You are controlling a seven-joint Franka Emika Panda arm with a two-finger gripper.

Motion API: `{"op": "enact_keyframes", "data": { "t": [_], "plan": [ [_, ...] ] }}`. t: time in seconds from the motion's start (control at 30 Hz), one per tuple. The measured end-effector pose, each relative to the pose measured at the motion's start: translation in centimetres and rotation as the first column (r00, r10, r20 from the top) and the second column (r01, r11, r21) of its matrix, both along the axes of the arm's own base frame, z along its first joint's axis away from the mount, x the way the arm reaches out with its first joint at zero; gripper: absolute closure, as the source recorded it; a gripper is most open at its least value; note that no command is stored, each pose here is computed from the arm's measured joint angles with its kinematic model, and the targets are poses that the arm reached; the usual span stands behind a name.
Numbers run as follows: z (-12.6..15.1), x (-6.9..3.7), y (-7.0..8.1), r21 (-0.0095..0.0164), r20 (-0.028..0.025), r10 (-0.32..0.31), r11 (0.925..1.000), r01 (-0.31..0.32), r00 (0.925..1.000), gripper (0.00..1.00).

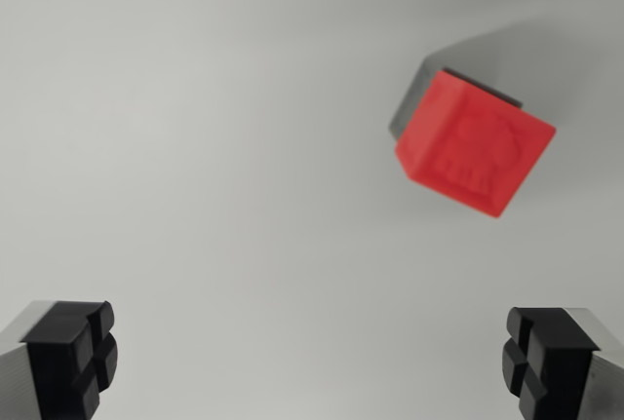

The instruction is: Destack cube

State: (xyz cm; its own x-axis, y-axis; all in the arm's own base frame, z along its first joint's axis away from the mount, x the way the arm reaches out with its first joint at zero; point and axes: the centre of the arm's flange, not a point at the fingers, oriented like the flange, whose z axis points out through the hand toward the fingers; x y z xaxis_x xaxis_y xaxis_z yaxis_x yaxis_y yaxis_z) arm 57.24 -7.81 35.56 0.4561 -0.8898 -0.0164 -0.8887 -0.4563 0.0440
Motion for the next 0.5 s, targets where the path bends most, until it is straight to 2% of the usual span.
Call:
{"op": "enact_keyframes", "data": {
  "t": [0.3,0.5],
  "plan": [
    [-2.1,-0.7,-1.8,-0.0014,0.0101,-0.089,0.996,0.089,0.996,0.0],
    [-4.0,-1.2,-3.4,-0.001,0.0179,-0.163,0.9867,0.163,0.9865,0.0]
  ]
}}
